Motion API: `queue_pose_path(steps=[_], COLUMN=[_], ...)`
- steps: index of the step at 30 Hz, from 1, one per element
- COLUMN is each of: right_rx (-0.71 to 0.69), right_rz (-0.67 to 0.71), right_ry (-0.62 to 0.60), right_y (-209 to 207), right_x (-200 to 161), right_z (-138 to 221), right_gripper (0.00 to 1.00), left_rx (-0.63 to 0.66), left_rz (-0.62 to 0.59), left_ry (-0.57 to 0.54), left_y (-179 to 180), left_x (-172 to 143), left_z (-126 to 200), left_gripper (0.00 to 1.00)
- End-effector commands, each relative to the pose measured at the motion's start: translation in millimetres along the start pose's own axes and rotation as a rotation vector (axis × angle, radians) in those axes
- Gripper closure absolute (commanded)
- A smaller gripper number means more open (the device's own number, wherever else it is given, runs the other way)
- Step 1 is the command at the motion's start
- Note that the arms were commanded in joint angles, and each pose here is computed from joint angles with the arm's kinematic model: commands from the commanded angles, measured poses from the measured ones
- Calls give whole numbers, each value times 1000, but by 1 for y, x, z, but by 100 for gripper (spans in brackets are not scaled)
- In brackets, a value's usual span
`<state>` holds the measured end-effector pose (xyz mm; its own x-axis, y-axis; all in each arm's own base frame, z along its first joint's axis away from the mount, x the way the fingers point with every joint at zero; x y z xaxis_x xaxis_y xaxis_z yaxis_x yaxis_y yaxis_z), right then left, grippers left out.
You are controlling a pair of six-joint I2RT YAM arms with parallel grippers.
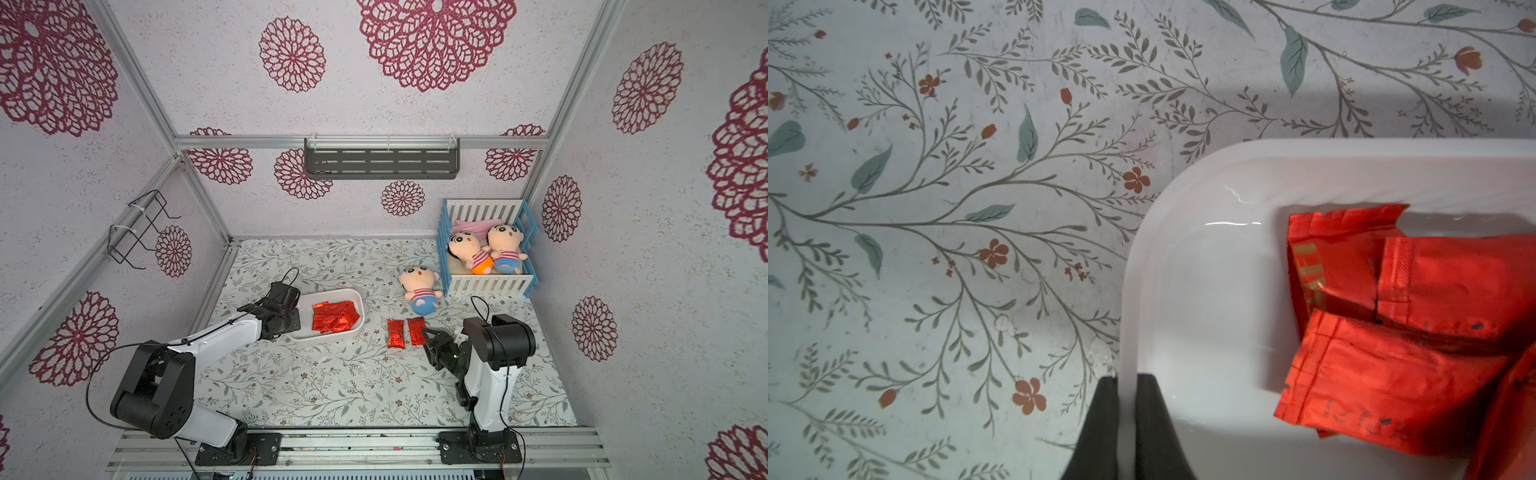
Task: Take the tea bags out of the storage box
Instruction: Place the tea bag at the center of the board.
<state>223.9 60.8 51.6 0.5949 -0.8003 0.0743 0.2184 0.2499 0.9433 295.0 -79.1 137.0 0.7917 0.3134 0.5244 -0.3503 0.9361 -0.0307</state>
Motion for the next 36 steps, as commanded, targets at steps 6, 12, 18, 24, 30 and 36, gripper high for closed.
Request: queue_pose_path(steps=[6, 12, 18, 24, 30, 36], right_rx=[-107, -93, -168, -173, -193, -201], right_rz=[-64, -31, 68, 132, 150, 191], right_ry=[-77, -92, -89, -68, -21, -2], right_y=[-17, -9, -1, 20, 14, 17], right_x=[-21, -21, -14, -8, -12, -10], right_z=[46, 52, 48, 45, 44, 40], right_gripper=[45, 44, 38, 35, 35, 35], left_rx=[71, 71, 69, 68, 67, 68], left_rz=[-47, -48, -47, -48, -52, -53], left_ry=[74, 71, 68, 69, 69, 71], left_y=[8, 8, 8, 7, 6, 6], left_x=[-17, -17, -17, -17, -17, -17], left_z=[-9, -9, -8, -9, -8, -9], left_gripper=[100, 100, 100, 100, 100, 100])
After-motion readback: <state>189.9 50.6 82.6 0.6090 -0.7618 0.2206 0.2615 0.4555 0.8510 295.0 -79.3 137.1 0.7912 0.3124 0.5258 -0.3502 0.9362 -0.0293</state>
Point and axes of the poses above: each gripper's point midway between its finger pads, its own z axis back along the fingers, its own y axis along the line the jaws close on, x = y × z, the point moved 9 cm from there along z, back along the fingers, and after that the axes turned 8 degrees about z, right-handed, at the moved point
